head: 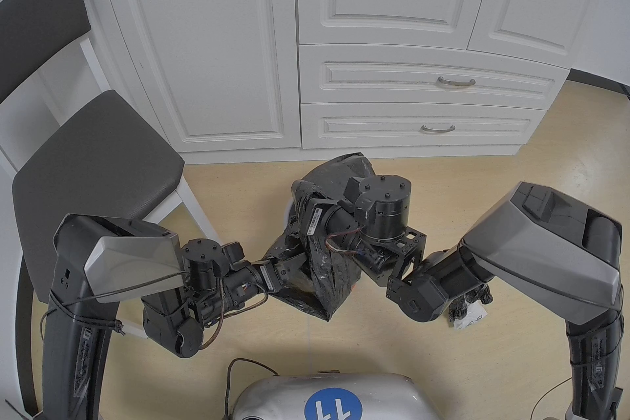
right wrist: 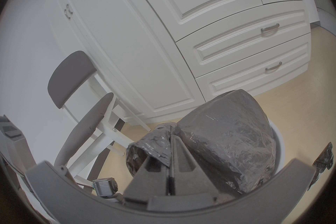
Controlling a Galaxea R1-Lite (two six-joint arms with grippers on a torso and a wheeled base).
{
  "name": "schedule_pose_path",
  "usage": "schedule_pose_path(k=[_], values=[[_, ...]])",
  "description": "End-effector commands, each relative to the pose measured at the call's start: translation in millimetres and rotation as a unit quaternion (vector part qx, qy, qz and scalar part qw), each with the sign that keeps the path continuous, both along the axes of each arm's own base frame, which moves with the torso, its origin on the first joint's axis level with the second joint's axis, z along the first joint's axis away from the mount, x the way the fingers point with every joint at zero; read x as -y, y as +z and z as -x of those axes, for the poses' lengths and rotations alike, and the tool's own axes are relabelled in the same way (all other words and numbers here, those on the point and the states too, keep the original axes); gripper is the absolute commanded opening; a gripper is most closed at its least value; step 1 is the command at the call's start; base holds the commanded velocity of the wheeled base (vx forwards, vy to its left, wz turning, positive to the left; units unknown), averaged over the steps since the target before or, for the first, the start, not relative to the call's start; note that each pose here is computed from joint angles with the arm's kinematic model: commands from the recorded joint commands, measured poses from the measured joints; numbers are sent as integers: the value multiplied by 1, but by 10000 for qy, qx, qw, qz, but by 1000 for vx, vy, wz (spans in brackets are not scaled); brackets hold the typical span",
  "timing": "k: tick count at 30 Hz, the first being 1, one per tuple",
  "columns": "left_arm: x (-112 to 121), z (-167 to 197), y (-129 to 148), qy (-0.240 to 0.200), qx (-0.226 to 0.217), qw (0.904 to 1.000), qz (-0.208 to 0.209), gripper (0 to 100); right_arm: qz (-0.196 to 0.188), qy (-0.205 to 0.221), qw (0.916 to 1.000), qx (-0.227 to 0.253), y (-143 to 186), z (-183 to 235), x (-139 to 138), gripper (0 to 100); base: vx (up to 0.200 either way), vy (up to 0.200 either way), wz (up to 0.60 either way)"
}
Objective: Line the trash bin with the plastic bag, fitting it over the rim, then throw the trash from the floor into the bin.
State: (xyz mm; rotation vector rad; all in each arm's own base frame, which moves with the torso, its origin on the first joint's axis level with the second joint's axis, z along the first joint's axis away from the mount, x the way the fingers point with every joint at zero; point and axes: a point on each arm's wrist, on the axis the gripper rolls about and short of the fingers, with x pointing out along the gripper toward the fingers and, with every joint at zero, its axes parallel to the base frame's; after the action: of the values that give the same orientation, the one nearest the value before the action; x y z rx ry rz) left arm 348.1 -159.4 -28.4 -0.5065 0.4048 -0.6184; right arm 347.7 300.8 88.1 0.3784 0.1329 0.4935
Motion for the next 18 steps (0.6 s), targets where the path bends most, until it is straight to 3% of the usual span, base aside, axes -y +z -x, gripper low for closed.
schedule_pose_path(k=[1, 18], values=[[4, -4, 1, -53, 81, 9999, 46, 100, -115, -101, 9999, -66, 3, -9, 4, 0, 0, 0, 0], [6, 3, -2, -218, 0, 9998, 5, 100, -116, -19, 9995, -291, -14, -9, -7, 0, 0, 0, 0]])
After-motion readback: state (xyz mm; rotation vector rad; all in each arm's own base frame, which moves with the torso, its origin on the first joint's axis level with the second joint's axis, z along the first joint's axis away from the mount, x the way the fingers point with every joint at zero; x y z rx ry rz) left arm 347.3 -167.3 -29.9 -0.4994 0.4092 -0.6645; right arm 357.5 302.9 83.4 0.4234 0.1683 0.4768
